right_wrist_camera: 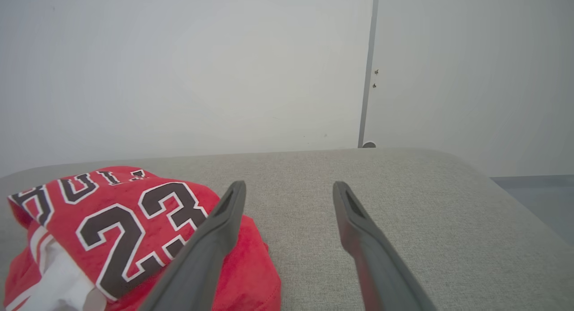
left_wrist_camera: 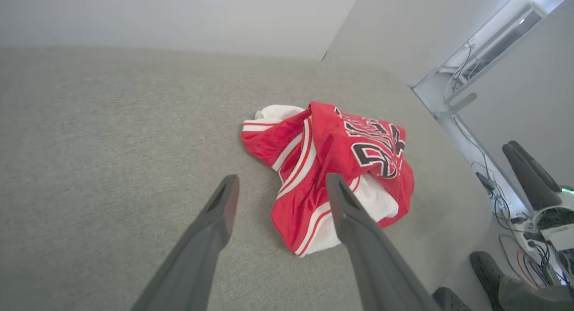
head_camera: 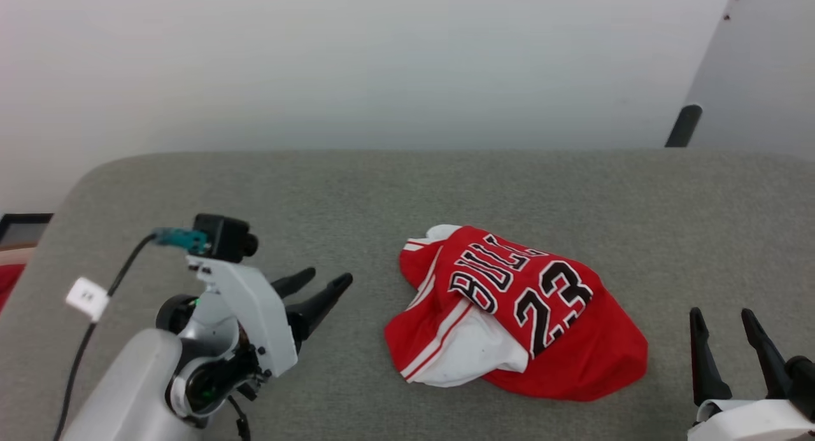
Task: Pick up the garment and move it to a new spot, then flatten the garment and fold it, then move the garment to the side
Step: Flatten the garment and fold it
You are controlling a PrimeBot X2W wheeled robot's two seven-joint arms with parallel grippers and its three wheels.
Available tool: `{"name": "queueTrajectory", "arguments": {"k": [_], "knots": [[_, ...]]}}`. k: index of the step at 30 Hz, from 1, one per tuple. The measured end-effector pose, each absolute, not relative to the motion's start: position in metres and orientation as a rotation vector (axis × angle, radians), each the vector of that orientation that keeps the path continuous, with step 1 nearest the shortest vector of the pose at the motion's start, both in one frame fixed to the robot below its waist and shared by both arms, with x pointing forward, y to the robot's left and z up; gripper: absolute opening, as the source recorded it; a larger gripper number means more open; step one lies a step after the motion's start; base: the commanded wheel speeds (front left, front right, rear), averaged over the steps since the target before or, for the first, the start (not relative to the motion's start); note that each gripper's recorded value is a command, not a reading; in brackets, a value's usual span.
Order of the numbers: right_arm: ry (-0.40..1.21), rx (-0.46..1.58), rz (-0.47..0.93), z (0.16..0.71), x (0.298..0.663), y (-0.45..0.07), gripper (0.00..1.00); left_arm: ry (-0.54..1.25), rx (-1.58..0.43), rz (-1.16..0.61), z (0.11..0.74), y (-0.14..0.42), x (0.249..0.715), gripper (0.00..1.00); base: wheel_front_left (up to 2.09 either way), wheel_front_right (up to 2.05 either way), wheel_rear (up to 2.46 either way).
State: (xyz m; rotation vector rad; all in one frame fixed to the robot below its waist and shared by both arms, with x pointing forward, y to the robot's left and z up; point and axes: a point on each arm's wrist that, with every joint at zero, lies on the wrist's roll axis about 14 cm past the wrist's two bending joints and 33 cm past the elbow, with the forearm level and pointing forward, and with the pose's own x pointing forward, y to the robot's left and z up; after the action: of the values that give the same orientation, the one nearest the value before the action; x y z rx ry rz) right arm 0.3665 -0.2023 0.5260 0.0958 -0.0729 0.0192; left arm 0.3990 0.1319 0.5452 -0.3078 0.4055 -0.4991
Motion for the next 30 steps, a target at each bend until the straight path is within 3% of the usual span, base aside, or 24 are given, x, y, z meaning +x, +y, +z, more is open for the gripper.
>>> {"name": "queueTrajectory", "arguments": {"k": [13, 30], "knots": [[-0.051, 0.115, -0.047, 0.514, 0.372, -0.220, 1.00, 0.780, -0.208, -0.636, 0.474, 0.085, 0.405, 1.00, 0.00, 0.00, 0.00], [-0.014, 0.122, -0.106, 0.494, 0.380, -0.236, 1.00, 1.000, -0.193, -0.638, 0.404, 0.065, 0.414, 1.00, 0.00, 0.00, 0.00]]}}
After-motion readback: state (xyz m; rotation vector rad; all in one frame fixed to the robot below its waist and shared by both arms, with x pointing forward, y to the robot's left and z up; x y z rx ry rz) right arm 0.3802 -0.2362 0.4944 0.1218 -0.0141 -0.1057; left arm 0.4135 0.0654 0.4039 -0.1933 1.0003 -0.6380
